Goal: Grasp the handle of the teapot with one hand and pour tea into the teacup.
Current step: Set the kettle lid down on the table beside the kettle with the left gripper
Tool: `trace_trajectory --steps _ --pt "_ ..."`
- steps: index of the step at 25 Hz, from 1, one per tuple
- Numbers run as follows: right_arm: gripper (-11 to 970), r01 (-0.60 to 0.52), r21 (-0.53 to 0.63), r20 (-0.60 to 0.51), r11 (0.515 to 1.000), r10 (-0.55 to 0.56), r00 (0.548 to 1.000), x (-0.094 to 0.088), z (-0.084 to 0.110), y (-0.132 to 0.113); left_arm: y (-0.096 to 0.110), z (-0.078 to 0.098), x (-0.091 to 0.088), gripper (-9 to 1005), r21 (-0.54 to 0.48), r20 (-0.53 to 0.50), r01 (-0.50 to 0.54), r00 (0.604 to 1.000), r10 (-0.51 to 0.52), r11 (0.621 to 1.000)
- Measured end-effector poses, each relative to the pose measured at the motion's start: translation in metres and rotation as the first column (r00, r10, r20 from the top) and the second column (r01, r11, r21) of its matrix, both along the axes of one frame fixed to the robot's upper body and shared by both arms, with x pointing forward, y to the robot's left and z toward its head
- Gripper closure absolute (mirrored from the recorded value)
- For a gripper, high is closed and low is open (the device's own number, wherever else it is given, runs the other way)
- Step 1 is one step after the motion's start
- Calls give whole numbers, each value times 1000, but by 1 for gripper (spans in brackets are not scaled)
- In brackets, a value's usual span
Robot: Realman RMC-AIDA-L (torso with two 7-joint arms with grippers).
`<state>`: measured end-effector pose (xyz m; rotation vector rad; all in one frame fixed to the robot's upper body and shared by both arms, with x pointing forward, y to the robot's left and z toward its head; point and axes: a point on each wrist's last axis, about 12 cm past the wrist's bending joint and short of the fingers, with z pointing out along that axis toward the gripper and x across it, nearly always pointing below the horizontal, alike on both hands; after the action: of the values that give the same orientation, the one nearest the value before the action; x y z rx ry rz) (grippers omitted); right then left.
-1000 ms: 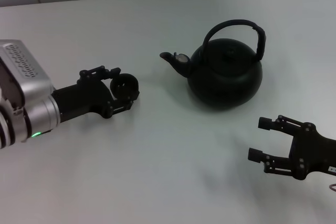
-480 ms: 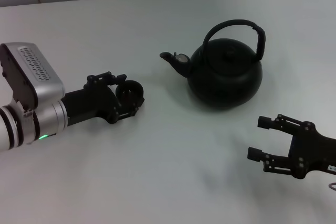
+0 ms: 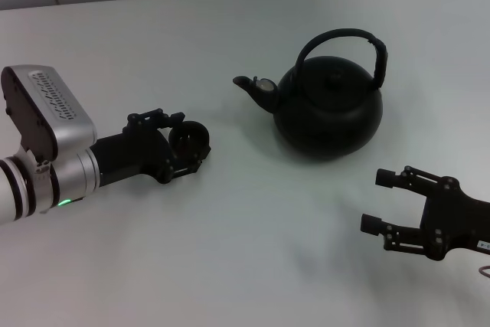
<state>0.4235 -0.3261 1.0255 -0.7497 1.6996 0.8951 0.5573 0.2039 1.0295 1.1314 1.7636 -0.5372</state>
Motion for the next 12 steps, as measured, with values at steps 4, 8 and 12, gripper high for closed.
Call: trace_trajectory --steps 4,8,12 --pt "124 0 0 0 1000 0 1000 0 0 0 0 0 0 272 -1 -2 -2 1000 2 1000" --pt "125 1 0 -1 1000 -1 1000 -1 0 0 0 -1 0 269 0 0 -1 1000 1 1000" --pt "125 0 0 -1 1000 0 1000 -1 0 0 1 -2 -1 267 3 -1 -3 1000 3 1000"
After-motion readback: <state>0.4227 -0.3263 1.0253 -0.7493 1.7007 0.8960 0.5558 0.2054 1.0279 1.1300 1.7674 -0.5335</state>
